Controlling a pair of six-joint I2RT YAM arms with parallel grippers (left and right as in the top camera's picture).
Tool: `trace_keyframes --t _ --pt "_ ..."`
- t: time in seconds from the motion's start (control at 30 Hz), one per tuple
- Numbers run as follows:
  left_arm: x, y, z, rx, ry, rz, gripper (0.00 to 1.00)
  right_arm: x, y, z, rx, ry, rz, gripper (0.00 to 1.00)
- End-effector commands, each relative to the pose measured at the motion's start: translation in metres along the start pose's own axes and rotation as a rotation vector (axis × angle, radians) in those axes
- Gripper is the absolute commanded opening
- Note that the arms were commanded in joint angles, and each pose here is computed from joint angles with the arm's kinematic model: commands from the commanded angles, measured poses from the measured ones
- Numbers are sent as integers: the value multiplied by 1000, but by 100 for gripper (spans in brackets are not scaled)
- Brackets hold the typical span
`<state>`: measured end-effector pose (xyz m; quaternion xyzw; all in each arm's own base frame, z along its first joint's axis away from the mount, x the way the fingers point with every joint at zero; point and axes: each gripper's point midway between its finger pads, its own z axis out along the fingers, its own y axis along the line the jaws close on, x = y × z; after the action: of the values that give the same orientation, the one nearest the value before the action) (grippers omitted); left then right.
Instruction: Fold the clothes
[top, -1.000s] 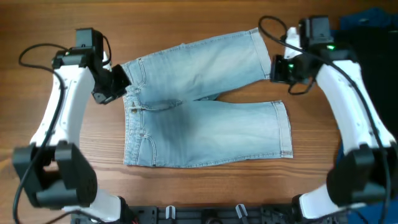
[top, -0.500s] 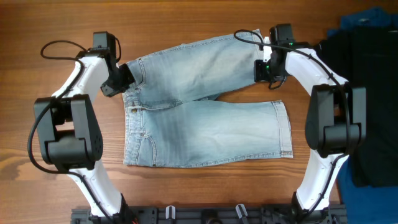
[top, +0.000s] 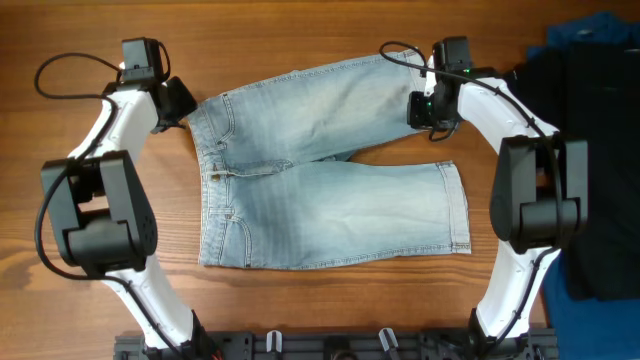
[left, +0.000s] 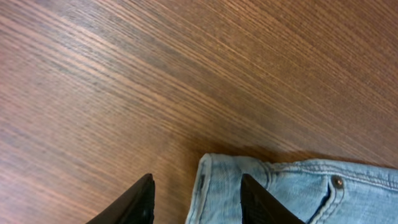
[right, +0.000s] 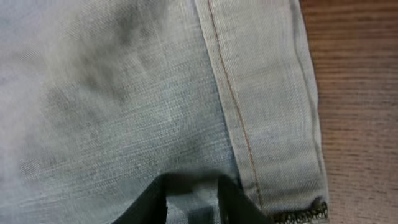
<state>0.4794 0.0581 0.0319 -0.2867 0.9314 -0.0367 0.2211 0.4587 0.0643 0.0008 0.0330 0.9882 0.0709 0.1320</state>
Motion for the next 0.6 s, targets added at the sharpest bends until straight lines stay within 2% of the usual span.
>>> trace_keyframes --t 0.0,0.1,0.17,0.27,0.37,0.47,0.57 --pt "14 0 31 9 59 -17 43 5 -18 17 64 3 10 29" --pt "23 -14 35 89 105 -21 39 -21 -11 -5 54 -61 -31 39" --pt "23 -14 35 92 106 -21 38 -35 -6 -26 47 -104 -36 39" --pt "20 -16 36 97 94 -65 17 -43 0 -65 40 -154 -47 38" --pt "7 -23 36 128 41 -68 13 -33 0 -85 44 -131 -45 37" --pt "-2 -27 36 147 6 -65 11 -5 -8 -88 67 -20 -31 40" --pt "-16 -35 41 181 -54 -61 9 27 -25 -91 97 114 58 44"
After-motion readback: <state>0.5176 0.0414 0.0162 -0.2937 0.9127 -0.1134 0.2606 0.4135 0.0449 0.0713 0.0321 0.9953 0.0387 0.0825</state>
